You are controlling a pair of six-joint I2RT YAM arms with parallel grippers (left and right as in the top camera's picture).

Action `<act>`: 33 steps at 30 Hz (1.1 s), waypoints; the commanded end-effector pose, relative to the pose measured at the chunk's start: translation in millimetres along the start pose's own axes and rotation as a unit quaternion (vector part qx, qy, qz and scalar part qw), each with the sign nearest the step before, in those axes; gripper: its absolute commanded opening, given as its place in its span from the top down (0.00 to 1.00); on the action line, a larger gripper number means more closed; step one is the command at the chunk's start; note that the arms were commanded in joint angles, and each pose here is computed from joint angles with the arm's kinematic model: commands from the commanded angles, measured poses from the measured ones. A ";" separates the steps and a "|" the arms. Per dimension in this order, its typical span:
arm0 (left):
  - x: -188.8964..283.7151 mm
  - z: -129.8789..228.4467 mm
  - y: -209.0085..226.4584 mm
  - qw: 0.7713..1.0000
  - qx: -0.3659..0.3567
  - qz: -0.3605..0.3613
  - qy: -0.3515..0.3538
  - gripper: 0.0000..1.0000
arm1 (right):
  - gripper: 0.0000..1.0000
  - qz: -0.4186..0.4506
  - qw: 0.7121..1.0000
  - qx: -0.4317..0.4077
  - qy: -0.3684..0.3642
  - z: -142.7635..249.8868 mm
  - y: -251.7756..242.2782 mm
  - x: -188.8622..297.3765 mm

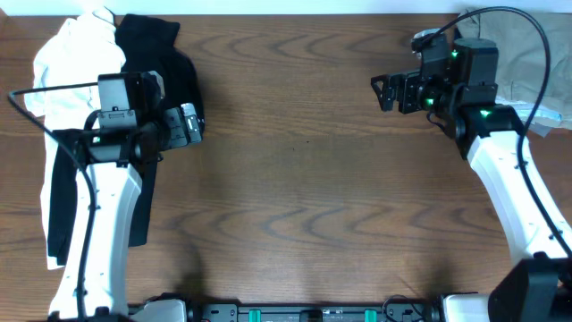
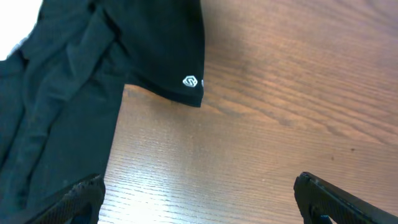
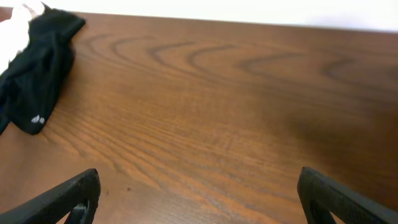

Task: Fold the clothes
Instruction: 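Reach the left gripper to the white T-shirt and grasp it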

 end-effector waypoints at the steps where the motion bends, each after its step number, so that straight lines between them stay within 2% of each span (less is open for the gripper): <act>1: -8.7 -4.5 0.5 1.000 -0.007 0.003 0.007 0.02 | 0.01 -0.028 1.000 0.008 -0.001 -4.8 8.8 -4.2; 7: -24.3 -16.3 11.6 1.000 -0.005 -0.019 -0.010 0.02 | 0.01 -0.025 0.999 0.029 0.005 -1.5 6.0 -9.6; 14: -25.4 -53.1 76.4 0.985 0.077 -0.129 -0.080 0.02 | 0.01 -0.026 0.999 0.040 0.017 3.6 4.7 -13.3; 19: -44.8 -71.3 128.7 0.971 0.118 -0.164 -0.124 0.02 | 0.01 -0.026 0.998 0.034 0.034 10.4 5.4 -14.7; 27: -110.2 -75.3 185.0 0.963 0.151 -0.189 -0.119 0.01 | 0.01 -0.031 0.997 0.030 0.071 24.7 10.8 -15.1; 33: -135.1 -80.2 221.1 0.957 0.173 -0.204 -0.109 0.01 | 0.01 -0.029 0.995 0.027 0.091 32.3 14.1 -15.3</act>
Point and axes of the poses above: each gripper's point midway between its finger pads, its own x axis back along the fingers, its own y axis along the line the jaws close on, z = x × y, the point moved 6 cm from there along x, back along the fingers, and after that the axes turned 2 degrees about -x, right-handed, at the moved point
